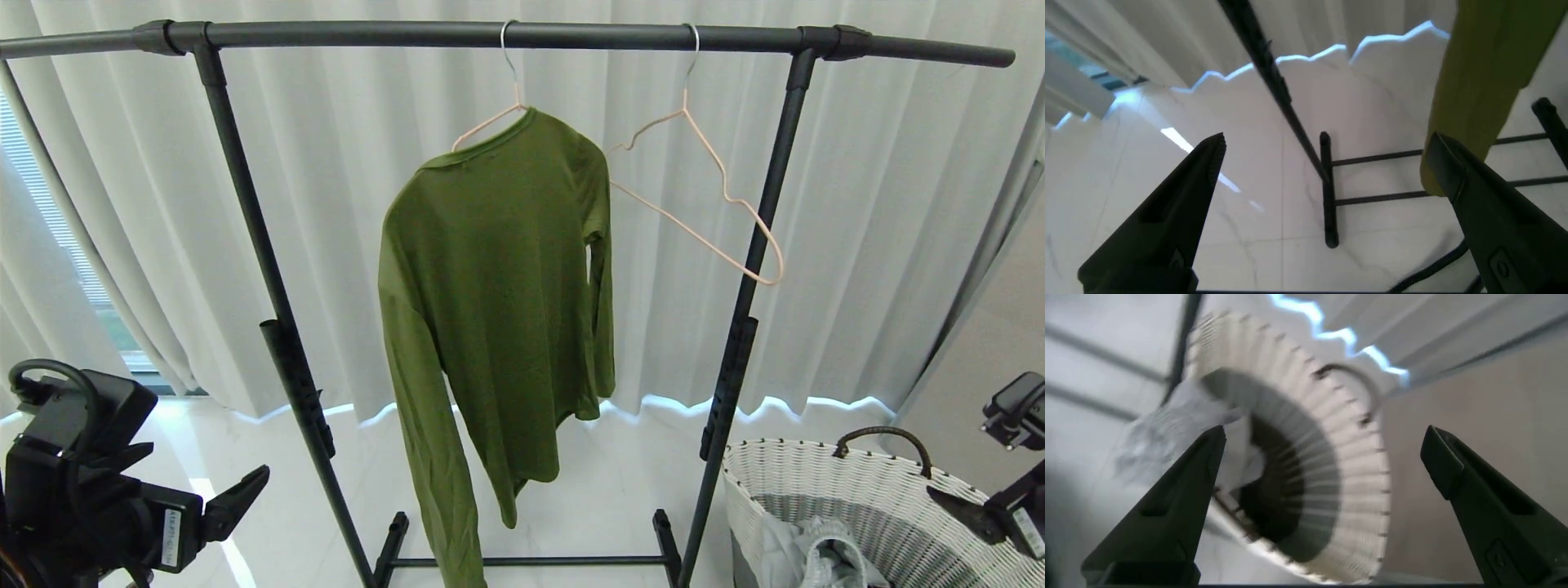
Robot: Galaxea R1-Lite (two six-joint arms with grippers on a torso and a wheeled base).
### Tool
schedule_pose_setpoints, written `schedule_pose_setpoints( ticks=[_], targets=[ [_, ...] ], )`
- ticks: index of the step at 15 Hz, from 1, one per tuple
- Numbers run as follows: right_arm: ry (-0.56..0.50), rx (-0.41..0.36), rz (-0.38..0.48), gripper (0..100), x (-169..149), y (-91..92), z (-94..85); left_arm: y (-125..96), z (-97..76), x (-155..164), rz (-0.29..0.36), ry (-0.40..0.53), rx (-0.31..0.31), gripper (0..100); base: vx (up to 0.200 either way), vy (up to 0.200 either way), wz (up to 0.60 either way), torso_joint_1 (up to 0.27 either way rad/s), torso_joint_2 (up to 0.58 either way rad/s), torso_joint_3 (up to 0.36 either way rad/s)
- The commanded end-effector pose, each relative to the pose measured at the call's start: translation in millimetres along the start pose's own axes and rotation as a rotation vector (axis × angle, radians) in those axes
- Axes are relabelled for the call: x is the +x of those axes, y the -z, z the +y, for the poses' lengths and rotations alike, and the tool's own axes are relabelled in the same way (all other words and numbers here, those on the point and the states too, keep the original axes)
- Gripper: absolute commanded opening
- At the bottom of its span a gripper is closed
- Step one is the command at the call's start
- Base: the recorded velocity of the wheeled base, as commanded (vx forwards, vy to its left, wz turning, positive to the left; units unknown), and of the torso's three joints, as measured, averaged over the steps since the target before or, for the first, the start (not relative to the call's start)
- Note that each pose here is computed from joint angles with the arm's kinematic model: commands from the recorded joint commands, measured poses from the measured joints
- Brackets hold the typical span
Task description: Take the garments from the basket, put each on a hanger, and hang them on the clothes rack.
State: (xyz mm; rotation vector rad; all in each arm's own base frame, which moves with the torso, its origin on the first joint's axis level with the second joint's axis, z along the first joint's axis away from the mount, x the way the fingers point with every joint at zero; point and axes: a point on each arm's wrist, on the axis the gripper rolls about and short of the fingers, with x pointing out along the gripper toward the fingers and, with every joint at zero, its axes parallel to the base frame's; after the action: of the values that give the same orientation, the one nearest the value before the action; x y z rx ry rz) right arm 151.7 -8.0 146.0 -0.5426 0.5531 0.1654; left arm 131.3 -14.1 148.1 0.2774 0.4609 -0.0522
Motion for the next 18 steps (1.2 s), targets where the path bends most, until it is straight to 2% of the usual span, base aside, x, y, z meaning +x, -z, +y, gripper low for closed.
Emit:
schedule_pose_setpoints(
  ticks=[1, 5, 9, 13, 18],
  targets=[
    [-0.083, -0.034, 0.086, 100, 7, 21.9, 16.1, 4, -8.7, -2, -0.002, 0.055, 0.05, 100, 0.0, 0.0, 0.0, 0.0, 0.0, 0.0],
    [-0.215, -0.086, 0.217, 100, 24, 43.1, 33.6, 2, -19.7, -5, -0.029, 0.131, 0.088, 100, 0.0, 0.0, 0.0, 0.0, 0.0, 0.0],
    [-0.344, -0.131, 0.267, 100, 44, 45.1, 50.4, 1, -28.4, -14, -0.078, 0.205, 0.118, 100, 0.0, 0.0, 0.0, 0.0, 0.0, 0.0],
    [-0.343, -0.151, 0.248, 100, 73, 44.9, 56.0, 5, -27.4, -19, -0.091, 0.205, 0.115, 100, 0.0, 0.0, 0.0, 0.0, 0.0, 0.0],
    [-0.249, -0.17, 0.289, 100, 102, 49.1, 57.4, 4, -26.4, -22, -0.111, 0.205, 0.111, 100, 0.0, 0.0, 0.0, 0.0, 0.0, 0.0]
  ],
)
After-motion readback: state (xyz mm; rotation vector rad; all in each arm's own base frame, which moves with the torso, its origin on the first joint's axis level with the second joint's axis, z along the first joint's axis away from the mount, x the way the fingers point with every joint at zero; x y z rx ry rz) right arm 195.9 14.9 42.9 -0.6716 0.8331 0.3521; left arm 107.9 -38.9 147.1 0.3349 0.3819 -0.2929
